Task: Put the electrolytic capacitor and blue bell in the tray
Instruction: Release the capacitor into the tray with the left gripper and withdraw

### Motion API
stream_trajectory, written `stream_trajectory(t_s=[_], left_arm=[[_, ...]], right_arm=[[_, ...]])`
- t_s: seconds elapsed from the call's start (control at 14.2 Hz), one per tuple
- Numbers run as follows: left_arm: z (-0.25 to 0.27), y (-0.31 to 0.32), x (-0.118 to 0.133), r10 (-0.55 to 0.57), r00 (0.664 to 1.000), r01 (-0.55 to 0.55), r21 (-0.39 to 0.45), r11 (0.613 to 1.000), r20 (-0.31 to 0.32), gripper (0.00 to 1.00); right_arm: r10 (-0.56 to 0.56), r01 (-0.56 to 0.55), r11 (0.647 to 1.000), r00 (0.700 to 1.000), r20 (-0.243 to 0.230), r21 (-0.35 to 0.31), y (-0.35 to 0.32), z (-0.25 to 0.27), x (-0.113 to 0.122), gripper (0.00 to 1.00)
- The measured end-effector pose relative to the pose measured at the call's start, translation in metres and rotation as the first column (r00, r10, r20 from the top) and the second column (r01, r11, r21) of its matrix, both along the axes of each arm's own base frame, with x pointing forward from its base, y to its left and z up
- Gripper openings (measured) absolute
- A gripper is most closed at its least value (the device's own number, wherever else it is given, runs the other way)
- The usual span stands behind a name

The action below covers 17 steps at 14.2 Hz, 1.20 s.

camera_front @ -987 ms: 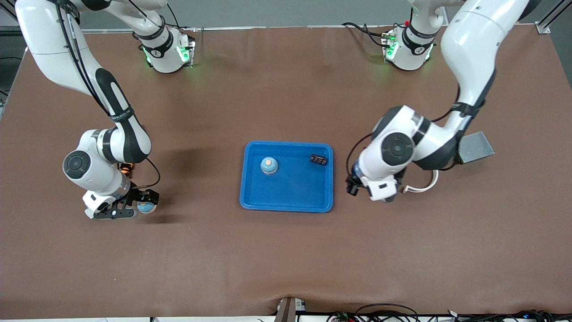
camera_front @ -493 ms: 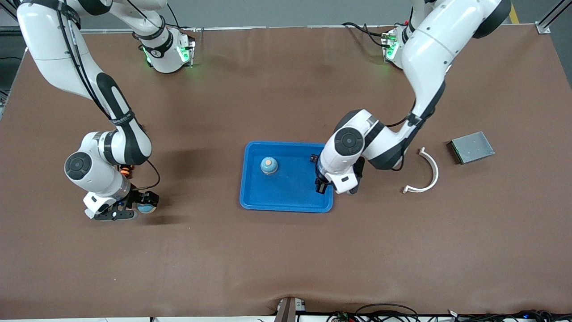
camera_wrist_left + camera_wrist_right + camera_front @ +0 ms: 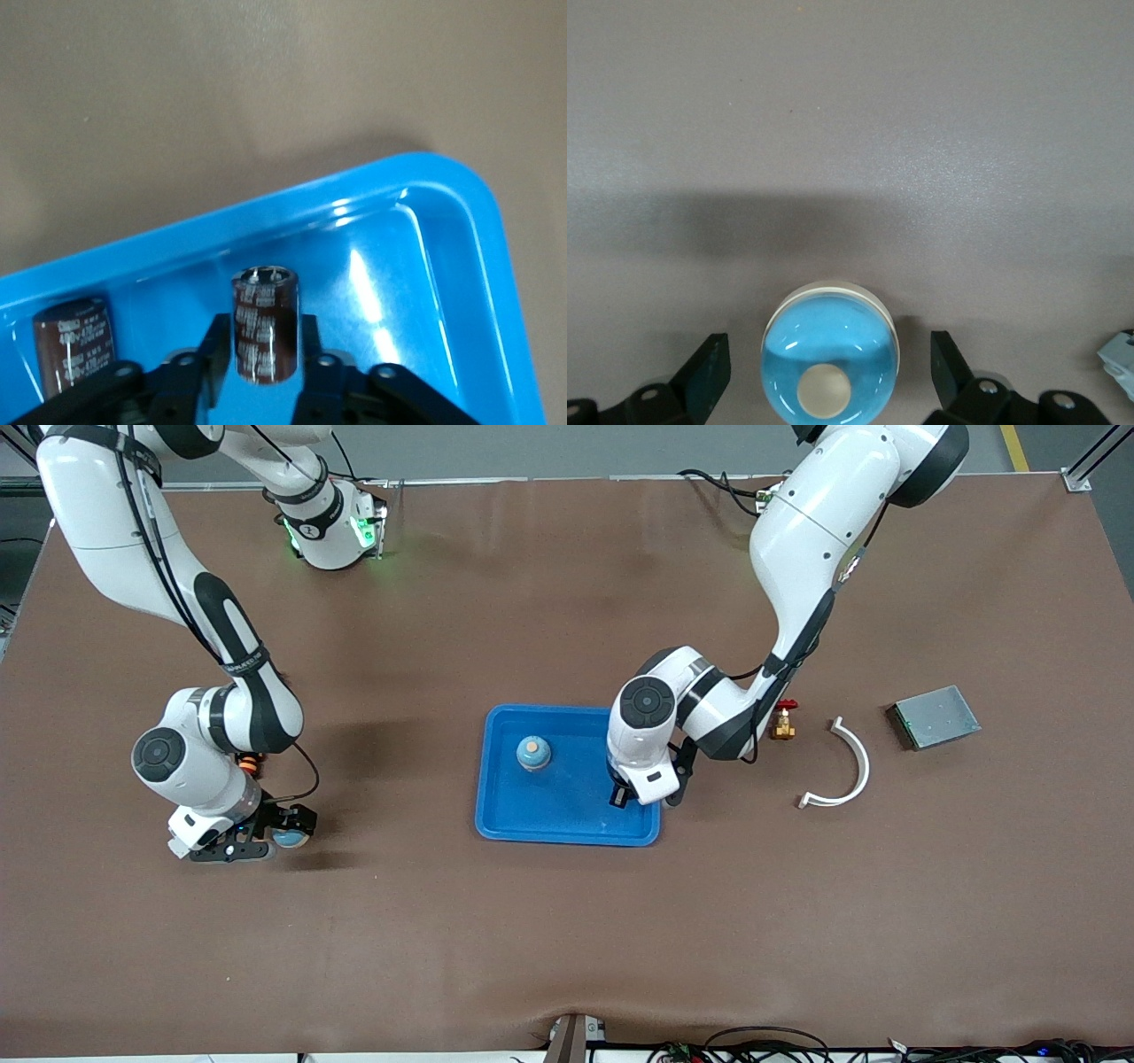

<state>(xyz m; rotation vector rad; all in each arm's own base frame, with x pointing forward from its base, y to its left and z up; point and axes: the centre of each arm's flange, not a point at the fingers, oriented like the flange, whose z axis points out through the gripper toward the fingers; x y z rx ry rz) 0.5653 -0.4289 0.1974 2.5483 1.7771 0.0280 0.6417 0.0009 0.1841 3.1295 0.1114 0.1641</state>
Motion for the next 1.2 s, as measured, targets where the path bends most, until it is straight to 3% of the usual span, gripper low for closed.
stream_trajectory(t_s=[0.14,0.21,0.28,0.35,0.42,0.49,0.7,0.85,1.06,1.2], left_arm=[[0.006,0.0,0.005,0.004,1.0,-0.004,-0.008,1.0,0.012,0.65],[0.014,-0.002,0.01,0.007,1.0,-0.006,-0.017,1.0,0.028,0.74],[0.026,-0.003,0.016,0.01,0.999,-0.009,-0.028,1.0,0.047,0.86],[0.039,-0.003,0.021,0.01,0.998,-0.008,-0.035,0.999,0.067,0.95],[0.055,0.0,0.027,-0.002,0.996,0.005,-0.033,0.999,0.089,1.0],[0.075,0.006,0.034,-0.022,0.994,0.025,-0.024,0.999,0.111,1.0],[0.139,0.048,0.059,-0.152,0.976,0.148,0.037,0.988,0.156,1.0],[0.178,0.083,0.072,-0.286,0.943,0.272,0.105,0.957,0.167,1.0],[0.218,0.125,0.084,-0.399,0.903,0.373,0.17,0.912,0.159,1.0],[0.24,0.154,0.086,-0.446,0.887,0.418,0.204,0.885,0.119,1.0]], right_arm=[[0.005,-0.005,1.0,1.0,-0.001,0.0,0.0,-0.001,0.0,1.0],[0.006,-0.006,1.0,1.0,-0.001,0.0,0.0,-0.001,0.0,0.93],[0.009,-0.009,1.0,1.0,-0.002,0.0,0.001,-0.002,0.0,0.93],[0.011,-0.011,1.0,1.0,-0.004,0.0,0.001,-0.003,0.0,0.89],[0.013,-0.013,1.0,1.0,-0.004,0.0,0.001,-0.004,-0.001,0.77],[0.014,-0.014,1.0,1.0,0.002,0.0,0.001,-0.003,0.001,0.67],[0.017,-0.017,1.0,1.0,0.005,0.0,0.002,-0.004,0.002,0.65],[0.02,-0.02,1.0,1.0,0.006,0.001,0.003,-0.003,0.002,0.65],[0.029,-0.029,1.0,1.0,0.007,0.011,0.014,-0.003,0.004,0.65],[-0.005,0.005,1.0,1.0,-0.021,0.021,0.031,0.0,0.005,0.65]])
